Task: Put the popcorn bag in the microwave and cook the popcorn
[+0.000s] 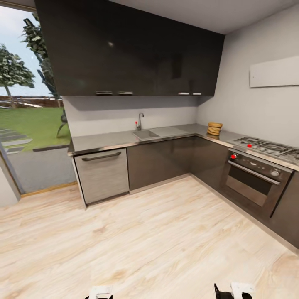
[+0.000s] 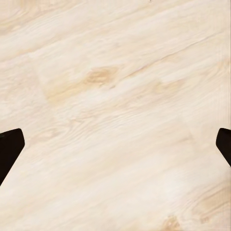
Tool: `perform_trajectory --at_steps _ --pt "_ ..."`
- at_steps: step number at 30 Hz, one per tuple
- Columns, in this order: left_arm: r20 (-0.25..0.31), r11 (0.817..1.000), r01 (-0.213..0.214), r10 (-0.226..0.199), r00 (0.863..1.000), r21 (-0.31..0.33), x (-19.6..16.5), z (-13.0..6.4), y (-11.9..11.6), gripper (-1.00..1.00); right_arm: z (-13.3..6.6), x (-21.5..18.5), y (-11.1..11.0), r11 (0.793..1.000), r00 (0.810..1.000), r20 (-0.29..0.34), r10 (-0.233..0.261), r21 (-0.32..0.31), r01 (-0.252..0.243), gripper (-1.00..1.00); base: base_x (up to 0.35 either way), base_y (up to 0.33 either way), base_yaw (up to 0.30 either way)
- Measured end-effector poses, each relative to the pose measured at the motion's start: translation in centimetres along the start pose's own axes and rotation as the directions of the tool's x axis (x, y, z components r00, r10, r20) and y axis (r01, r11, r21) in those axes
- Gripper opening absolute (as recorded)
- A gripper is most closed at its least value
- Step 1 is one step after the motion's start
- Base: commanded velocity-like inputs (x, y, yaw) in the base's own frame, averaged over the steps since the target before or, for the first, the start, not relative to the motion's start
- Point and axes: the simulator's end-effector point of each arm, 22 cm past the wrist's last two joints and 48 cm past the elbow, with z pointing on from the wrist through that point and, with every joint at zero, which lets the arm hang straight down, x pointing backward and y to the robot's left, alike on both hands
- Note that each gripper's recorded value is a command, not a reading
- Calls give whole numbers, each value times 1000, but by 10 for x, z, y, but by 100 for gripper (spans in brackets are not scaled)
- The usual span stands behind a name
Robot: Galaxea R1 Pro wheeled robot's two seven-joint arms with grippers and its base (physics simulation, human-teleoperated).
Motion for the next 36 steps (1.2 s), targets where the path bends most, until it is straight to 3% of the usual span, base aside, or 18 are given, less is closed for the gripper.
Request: perform_trajectory --at_steps 18,20,23,24,25,28,31,36 --pt "4 1000 -1 1 1000 0 -18 -21 -1 100 -15 -32 -2 1000 1000 18 2 -3 -2 100 0 0 -300" --pt "4 1000 -1 1 1000 0 -19 -23 -1 100 -13 -61 -3 1000 1000 30 6 1 -6 100 0 0 -300" --pt "5 1000 -4 4 1000 3 -22 -27 -3 100 -19 -180 -8 1000 994 108 17 11 -18 100 0 0 -300" --pt "5 1000 -4 4 1000 3 -23 -28 -3 100 -34 -236 -10 1000 980 197 22 15 -25 100 0 0 -300" --pt "5 1000 -5 5 1000 4 -24 -29 -3 100 -36 -247 -10 999 980 199 23 19 -28 100 0 0 -300" --pt "5 1000 -6 6 1000 5 -26 -32 -5 100 -47 -320 2 1000 956 292 19 10 -23 100 0 0 -300" --pt "5 1000 -8 8 1000 5 -29 -35 -5 100 -56 -377 11 1000 930 368 12 16 -19 100 0 0 -300" --pt "6 1000 -9 9 1000 6 -33 -41 -5 100 -68 -406 28 999 914 405 34 -7 -33 100 0 0 -300"
